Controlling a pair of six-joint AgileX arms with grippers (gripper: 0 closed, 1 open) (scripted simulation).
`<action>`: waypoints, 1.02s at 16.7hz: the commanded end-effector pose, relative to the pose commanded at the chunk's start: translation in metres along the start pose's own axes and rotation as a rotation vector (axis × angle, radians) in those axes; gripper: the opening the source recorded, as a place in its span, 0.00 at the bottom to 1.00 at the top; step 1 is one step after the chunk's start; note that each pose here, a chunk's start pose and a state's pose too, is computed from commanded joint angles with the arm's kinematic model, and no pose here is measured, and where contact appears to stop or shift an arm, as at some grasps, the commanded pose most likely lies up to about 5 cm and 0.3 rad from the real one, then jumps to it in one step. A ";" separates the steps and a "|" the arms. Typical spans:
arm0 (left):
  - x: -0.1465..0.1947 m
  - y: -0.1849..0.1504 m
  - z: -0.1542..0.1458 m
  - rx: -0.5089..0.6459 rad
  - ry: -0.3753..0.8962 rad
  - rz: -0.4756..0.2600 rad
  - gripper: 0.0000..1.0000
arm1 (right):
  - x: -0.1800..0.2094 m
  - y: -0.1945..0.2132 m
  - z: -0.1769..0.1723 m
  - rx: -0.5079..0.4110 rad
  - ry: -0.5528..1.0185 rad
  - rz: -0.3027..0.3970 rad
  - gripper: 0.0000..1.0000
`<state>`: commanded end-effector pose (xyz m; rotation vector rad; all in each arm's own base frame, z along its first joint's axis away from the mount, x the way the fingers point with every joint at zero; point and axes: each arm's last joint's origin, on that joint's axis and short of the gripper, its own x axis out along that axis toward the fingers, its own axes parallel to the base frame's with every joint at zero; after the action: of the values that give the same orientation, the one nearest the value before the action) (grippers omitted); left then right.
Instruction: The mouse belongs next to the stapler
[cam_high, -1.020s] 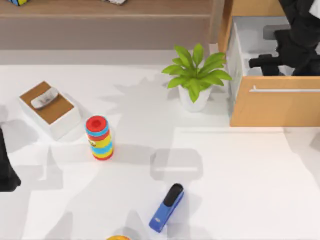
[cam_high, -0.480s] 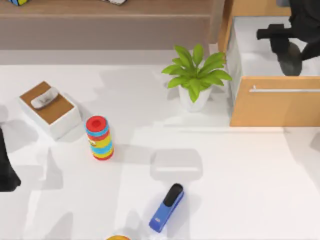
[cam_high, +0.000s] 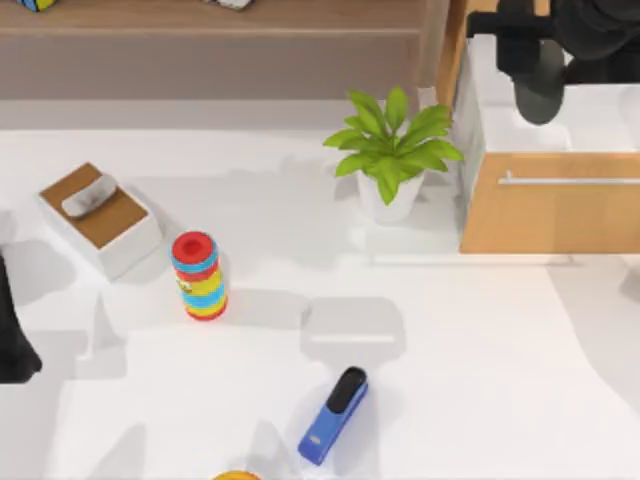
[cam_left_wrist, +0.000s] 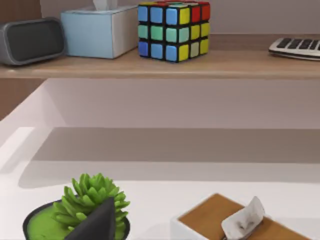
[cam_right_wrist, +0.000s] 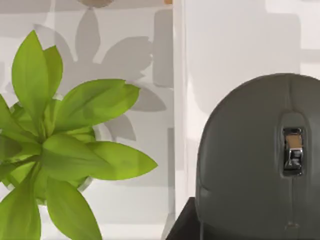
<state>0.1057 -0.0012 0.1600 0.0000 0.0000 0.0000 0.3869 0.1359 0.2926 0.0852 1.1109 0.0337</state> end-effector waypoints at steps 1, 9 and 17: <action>0.000 0.000 0.000 0.000 0.000 0.000 1.00 | -0.005 0.010 -0.010 0.001 -0.001 0.015 0.00; 0.000 0.000 0.000 0.000 0.000 0.000 1.00 | 0.006 0.066 -0.114 -0.016 0.144 0.057 0.00; 0.000 0.000 0.000 0.000 0.000 0.000 1.00 | 0.043 0.071 -0.207 -0.023 0.324 -0.044 0.00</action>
<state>0.1057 -0.0012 0.1600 0.0000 0.0000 0.0000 0.2215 0.2202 0.1691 0.0357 1.4354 0.0215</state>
